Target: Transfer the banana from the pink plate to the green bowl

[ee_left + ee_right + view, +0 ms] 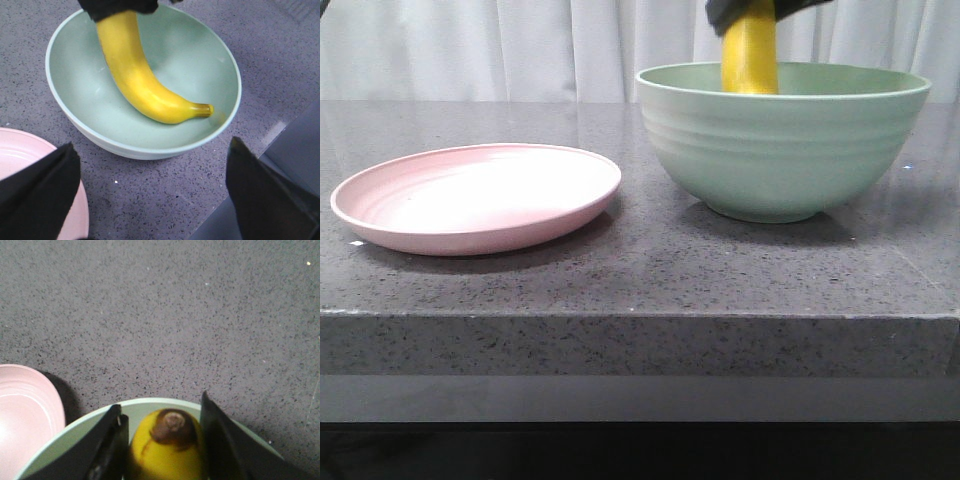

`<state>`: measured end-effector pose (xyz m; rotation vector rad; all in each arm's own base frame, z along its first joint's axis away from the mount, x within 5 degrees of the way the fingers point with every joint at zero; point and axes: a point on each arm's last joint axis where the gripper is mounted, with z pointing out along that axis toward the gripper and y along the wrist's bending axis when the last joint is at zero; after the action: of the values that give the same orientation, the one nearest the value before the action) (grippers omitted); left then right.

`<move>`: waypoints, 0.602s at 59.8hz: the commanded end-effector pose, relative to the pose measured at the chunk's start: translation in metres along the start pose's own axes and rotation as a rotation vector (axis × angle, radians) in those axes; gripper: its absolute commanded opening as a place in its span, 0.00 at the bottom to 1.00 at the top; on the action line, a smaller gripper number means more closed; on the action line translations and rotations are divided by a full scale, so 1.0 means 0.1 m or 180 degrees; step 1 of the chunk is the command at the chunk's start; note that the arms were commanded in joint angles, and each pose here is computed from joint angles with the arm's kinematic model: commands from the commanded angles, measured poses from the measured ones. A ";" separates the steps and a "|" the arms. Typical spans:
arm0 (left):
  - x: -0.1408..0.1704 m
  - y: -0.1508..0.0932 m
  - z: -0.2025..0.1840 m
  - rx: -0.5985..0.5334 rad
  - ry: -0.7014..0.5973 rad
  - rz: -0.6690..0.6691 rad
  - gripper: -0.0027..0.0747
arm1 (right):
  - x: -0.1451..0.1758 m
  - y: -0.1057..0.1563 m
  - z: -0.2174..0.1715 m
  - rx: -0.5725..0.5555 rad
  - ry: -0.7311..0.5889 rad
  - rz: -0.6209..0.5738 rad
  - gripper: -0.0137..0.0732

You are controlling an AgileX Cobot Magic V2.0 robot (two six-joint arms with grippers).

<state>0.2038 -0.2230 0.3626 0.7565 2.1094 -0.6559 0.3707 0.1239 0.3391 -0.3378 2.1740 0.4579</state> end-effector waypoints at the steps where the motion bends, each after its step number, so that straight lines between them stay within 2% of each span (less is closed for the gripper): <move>1: -0.19 -0.07 -0.19 0.0077 -0.0422 0.0008 0.79 | -0.23 0.04 -0.23 0.0028 -0.0390 -0.0058 0.42; 7: -0.18 -0.07 -0.19 0.0077 -0.0417 0.0008 0.79 | -0.23 0.04 -0.23 0.0031 -0.0405 -0.0059 0.54; 13: -0.18 -0.07 -0.19 0.0075 -0.0417 0.0012 0.79 | -0.23 0.04 -0.24 0.0030 -0.0408 -0.0060 0.61; 36: -0.18 -0.07 -0.19 0.0075 -0.0409 0.0012 0.79 | -0.26 0.08 -0.35 0.0011 -0.0451 -0.0083 0.62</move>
<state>0.2038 -0.2230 0.3626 0.7565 2.1094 -0.6559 0.3715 0.1242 0.3368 -0.3413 2.1831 0.4567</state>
